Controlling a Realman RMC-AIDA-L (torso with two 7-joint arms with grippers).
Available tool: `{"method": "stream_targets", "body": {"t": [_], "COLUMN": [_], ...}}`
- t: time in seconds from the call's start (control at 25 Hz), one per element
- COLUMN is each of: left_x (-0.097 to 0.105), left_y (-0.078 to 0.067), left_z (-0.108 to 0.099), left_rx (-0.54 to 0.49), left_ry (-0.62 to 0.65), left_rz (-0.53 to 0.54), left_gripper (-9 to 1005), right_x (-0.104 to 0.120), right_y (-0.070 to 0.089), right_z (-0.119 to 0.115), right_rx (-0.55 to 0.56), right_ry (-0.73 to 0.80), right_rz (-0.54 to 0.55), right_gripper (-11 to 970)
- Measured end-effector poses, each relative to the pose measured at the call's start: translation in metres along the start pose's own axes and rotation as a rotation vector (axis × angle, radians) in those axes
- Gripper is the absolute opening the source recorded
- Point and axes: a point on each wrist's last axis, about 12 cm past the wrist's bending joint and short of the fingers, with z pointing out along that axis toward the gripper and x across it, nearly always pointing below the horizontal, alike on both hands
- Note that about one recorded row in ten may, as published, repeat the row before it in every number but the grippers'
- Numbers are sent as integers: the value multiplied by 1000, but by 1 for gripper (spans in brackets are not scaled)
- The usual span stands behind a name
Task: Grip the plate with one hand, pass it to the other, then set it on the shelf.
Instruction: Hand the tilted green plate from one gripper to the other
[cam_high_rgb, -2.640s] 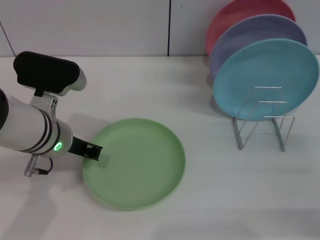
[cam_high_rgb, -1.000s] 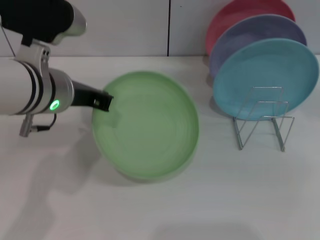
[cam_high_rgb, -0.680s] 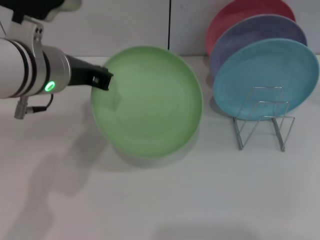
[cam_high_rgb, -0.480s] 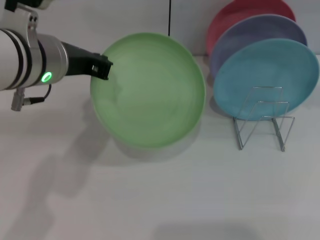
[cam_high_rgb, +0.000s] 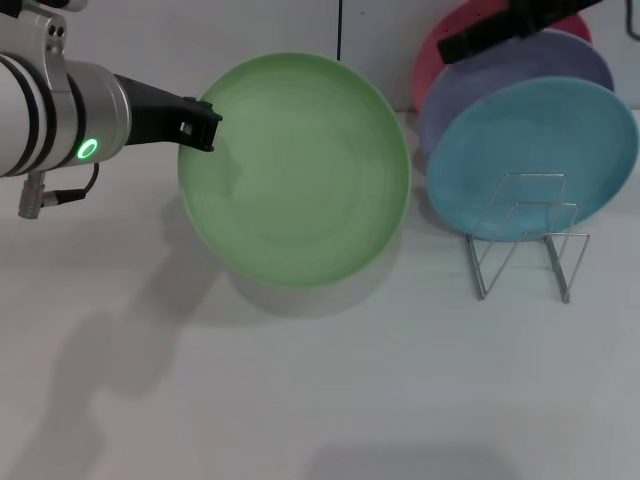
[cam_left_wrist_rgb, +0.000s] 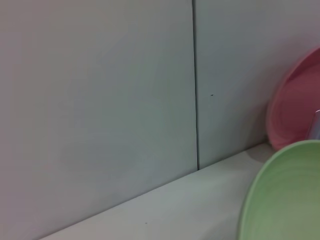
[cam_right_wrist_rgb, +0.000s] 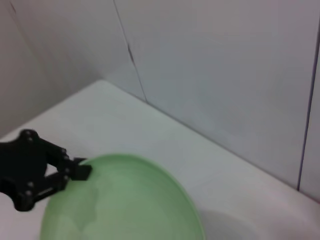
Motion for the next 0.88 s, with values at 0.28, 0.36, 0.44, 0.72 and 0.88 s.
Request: {"method": "stream_targets", "body": {"t": [0.28,0.36,0.44,0.72,0.88], "left_x": [2,2,2,2,1], "left_y": [-1,-1,-2,-2,-1], "left_z": [0,0,0,0,0], "left_rx": [3,3,4,4,5], "left_ry": [3,4,4,0,-3], "left_rz": [-2,-3,-3,-3,-3], "left_gripper": [37,37,37,37,37], "right_x": [-2,-3,-5,-6,-8], "right_y": [0,2,5,8,9], "right_z": [20,24,33,55,64], "right_rx": [-17,-16,-8,6,12], "right_ry": [21,26,42,94,99], "right_rz": [20,15,5,-6,-13], "right_gripper": [737,736,736,734,735]}}
